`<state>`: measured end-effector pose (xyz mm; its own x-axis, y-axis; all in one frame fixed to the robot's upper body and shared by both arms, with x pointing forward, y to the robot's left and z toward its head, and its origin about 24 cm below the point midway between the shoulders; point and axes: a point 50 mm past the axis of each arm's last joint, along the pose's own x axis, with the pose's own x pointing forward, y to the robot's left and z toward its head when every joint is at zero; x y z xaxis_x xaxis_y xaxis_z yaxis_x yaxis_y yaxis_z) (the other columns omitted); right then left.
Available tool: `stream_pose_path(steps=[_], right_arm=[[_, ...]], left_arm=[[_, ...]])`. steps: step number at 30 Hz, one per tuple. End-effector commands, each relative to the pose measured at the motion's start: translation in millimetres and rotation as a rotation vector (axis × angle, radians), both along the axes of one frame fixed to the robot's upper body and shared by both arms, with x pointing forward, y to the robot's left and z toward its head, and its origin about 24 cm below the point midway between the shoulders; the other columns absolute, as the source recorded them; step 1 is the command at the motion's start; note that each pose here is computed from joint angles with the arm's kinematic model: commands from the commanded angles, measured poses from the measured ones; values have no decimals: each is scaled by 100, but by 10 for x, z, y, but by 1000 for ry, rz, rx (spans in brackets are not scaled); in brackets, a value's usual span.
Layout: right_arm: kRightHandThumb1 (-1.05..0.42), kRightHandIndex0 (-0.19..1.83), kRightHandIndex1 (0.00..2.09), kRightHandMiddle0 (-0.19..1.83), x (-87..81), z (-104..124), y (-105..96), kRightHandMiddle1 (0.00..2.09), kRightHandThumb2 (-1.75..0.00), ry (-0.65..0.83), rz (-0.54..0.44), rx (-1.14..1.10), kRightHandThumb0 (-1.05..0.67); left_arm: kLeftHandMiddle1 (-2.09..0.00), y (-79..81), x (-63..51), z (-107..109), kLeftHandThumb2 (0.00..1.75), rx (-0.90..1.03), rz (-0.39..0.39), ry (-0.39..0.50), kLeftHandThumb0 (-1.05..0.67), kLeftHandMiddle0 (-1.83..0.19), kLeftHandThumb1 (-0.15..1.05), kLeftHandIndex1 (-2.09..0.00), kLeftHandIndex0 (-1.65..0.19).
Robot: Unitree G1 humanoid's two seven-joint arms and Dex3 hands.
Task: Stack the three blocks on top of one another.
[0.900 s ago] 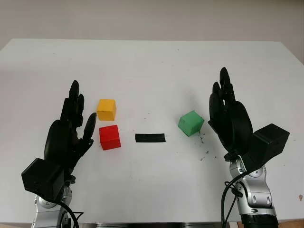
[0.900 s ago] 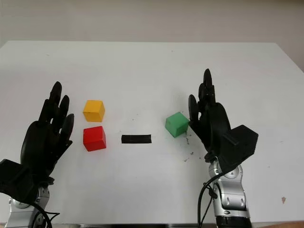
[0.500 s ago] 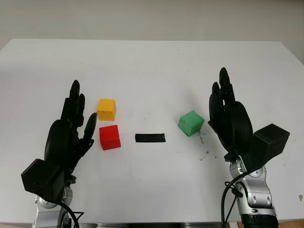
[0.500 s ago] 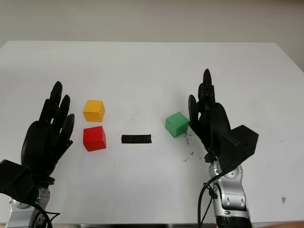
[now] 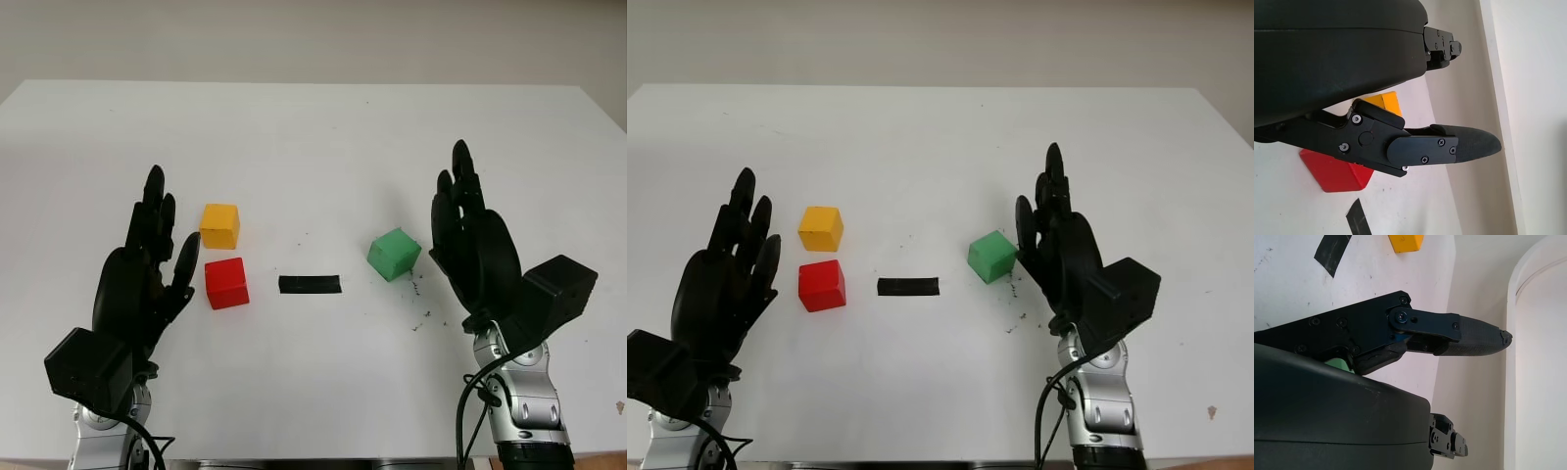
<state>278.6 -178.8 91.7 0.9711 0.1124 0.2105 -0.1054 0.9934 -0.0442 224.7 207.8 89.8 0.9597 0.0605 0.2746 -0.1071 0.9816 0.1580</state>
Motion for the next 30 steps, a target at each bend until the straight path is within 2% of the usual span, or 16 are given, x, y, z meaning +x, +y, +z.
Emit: stream_pose_path(steps=[1,16,25,30], right_arm=[[-105,-19,4,-19,-13,37,-2,5,-59,-25,3,-5,-80],[-105,-16,5,-15,-17,44,-44,6,-56,-24,-29,-3,-84],[-105,-19,3,-18,-33,40,-14,4,-56,-23,4,-11,-83],[-105,-19,1,-18,-54,21,-32,4,-58,-18,7,-18,-81]], left_arm=[[-6,-2,-26,52,40,9,0,-24,-75,-2,105,-6,1],[-6,-31,23,39,37,12,6,-49,-74,-3,105,-6,0],[-5,-7,-51,59,37,28,11,-51,-74,-3,105,-5,1],[-5,8,-94,104,36,127,26,-34,-74,-2,105,-5,1]])
